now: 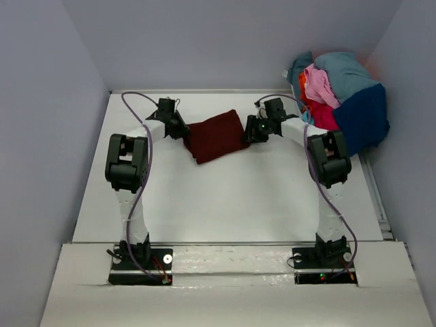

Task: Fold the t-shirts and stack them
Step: Fold the long partially folded tshirt into a neat square, then put the neatly folded tshirt into the corner of the board with the left arm

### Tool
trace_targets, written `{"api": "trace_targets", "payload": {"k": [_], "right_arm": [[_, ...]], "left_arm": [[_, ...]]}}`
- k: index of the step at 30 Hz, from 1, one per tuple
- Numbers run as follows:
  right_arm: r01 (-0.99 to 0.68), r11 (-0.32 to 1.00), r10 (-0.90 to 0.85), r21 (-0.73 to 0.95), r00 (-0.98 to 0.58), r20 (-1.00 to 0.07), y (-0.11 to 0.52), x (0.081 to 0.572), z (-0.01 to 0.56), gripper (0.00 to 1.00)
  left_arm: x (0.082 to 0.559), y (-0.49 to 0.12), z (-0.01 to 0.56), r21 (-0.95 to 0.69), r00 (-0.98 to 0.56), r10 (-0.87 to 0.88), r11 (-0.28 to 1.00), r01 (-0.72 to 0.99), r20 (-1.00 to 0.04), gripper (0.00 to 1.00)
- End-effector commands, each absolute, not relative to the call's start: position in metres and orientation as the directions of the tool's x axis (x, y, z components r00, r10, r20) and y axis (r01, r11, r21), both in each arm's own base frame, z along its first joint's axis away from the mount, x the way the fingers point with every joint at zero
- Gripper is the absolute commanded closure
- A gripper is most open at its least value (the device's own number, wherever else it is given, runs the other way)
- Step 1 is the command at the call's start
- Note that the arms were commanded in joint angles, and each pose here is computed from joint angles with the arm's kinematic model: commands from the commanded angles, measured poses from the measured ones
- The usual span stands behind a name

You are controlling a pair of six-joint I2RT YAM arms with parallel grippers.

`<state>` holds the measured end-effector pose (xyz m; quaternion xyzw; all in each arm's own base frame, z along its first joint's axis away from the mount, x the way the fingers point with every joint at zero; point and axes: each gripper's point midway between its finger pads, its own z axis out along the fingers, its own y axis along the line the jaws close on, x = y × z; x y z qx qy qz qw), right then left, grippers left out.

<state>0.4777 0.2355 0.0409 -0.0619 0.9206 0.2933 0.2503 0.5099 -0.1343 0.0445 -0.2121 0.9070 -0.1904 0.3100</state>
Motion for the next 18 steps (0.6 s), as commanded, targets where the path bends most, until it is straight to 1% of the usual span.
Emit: {"api": "trace_targets", "payload": {"k": [1, 2, 4, 5, 8, 10, 12, 14, 15, 16, 17, 18], "right_arm": [[-0.248, 0.834, 0.06, 0.494, -0.848, -0.527, 0.232, 0.477, 0.044, 0.53], [-0.237, 0.84, 0.066, 0.487, -0.847, -0.527, 0.23, 0.476, 0.042, 0.54], [-0.231, 0.842, 0.079, 0.488, -0.842, -0.534, 0.228, 0.474, 0.045, 0.62], [-0.228, 0.84, 0.084, 0.493, -0.843, -0.531, 0.228, 0.471, 0.042, 0.68], [-0.219, 0.829, 0.113, 0.515, -0.836, -0.537, 0.229, 0.467, 0.047, 0.79], [-0.214, 0.825, 0.123, 0.523, -0.835, -0.537, 0.23, 0.466, 0.046, 0.8], [-0.229, 0.807, 0.12, 0.544, -0.839, -0.53, 0.234, 0.461, 0.048, 0.82], [-0.214, 0.79, 0.138, 0.575, -0.851, -0.506, 0.237, 0.457, 0.053, 0.85], [-0.22, 0.77, 0.144, 0.599, -0.855, -0.499, 0.24, 0.448, 0.061, 0.86], [-0.216, 0.749, 0.179, 0.627, -0.845, -0.504, 0.243, 0.448, 0.069, 0.86], [-0.191, 0.743, 0.197, 0.641, -0.854, -0.483, 0.242, 0.441, 0.07, 0.86], [-0.195, 0.733, 0.216, 0.652, -0.842, -0.495, 0.242, 0.44, 0.077, 0.86]], "left_arm": [[0.518, -0.131, 0.047, -0.449, -0.709, -0.482, 0.856, -0.257, -0.515, 0.94], [0.519, -0.133, 0.048, -0.454, -0.709, -0.478, 0.857, -0.246, -0.518, 0.94], [0.517, -0.137, 0.051, -0.465, -0.717, -0.456, 0.861, -0.206, -0.527, 0.94], [0.516, -0.139, 0.05, -0.473, -0.719, -0.448, 0.861, -0.186, -0.532, 0.94], [0.514, -0.133, 0.06, -0.466, -0.705, -0.418, 0.874, -0.14, -0.573, 0.94], [0.519, -0.126, 0.075, -0.478, -0.669, -0.401, 0.875, -0.077, -0.626, 0.94], [0.516, -0.131, 0.084, -0.492, -0.677, -0.36, 0.871, 0.004, -0.642, 0.94], [0.518, -0.125, 0.088, -0.485, -0.685, -0.325, 0.873, 0.047, -0.652, 0.94], [0.524, -0.129, 0.094, -0.465, -0.684, -0.275, 0.879, 0.107, -0.676, 0.94], [0.523, -0.129, 0.093, -0.455, -0.697, -0.25, 0.882, 0.122, -0.672, 0.94], [0.526, -0.129, 0.095, -0.439, -0.695, -0.229, 0.888, 0.138, -0.681, 0.94], [0.533, -0.13, 0.105, -0.43, -0.68, -0.215, 0.888, 0.162, -0.701, 0.94]]}}
